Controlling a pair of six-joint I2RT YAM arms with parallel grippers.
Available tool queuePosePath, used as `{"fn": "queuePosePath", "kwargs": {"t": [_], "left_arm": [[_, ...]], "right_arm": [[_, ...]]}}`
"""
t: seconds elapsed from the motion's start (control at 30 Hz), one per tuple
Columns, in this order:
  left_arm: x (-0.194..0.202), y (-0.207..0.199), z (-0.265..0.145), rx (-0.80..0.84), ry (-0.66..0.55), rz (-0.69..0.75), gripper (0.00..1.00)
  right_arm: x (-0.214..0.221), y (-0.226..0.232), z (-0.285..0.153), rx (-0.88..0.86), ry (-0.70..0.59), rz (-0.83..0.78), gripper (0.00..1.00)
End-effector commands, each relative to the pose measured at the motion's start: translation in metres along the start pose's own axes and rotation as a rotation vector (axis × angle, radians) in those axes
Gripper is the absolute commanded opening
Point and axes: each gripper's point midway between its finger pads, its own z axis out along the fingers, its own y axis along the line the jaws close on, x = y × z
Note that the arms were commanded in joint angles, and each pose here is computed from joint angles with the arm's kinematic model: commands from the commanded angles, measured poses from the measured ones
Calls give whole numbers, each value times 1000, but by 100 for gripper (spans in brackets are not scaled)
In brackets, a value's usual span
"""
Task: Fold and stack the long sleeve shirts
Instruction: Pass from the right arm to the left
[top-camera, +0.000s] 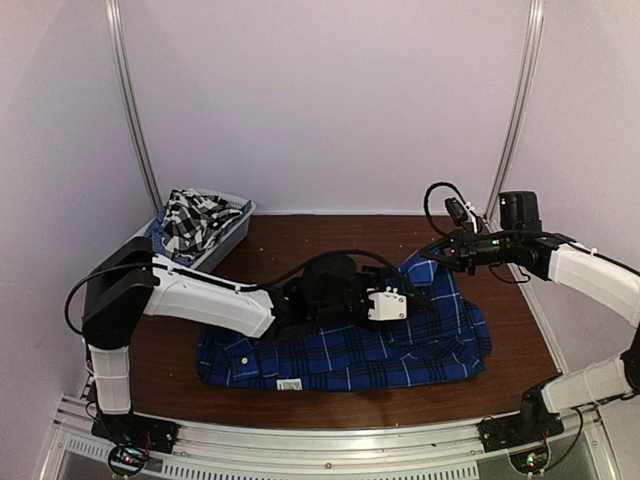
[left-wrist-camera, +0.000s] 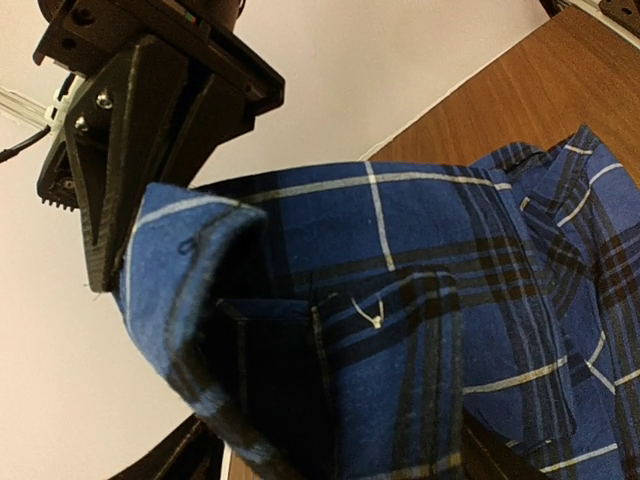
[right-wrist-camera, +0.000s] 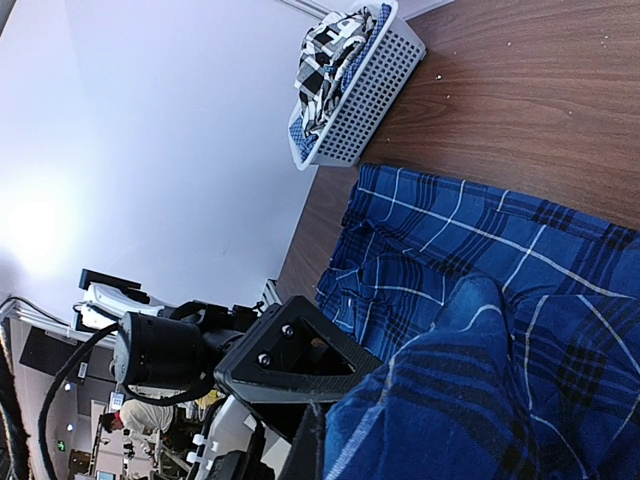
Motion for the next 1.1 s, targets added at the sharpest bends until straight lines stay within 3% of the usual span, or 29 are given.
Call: {"fn": "queuePosePath", "kwargs": {"t": [0.0, 0.13, 0.27, 0.77, 0.87, 0.97, 1.07], "left_arm": [[-11, 10, 1, -70, -46, 6, 74], [-14, 12, -3, -77, -52, -7, 64], [-18, 16, -9, -92, -76, -30, 46], [-34, 31, -31, -114, -130, -73, 11], [-36, 36, -31, -125, -133, -82, 0], [-37, 39, -32, -133, -134, -85, 0], [-36, 42, -32, -138, -127, -84, 0]], "right_arm": [[-3, 17, -2, -39, -4, -48, 0], [-2, 16, -2, -39, -1, -49, 0], [-2, 13, -1, -38, 2, -45, 0], [2, 0, 0, -16, 10, -35, 0], [6, -4, 1, -9, 16, -24, 3], [10, -9, 1, 4, 21, -21, 10], [12, -12, -1, 33, 26, -27, 28]]}}
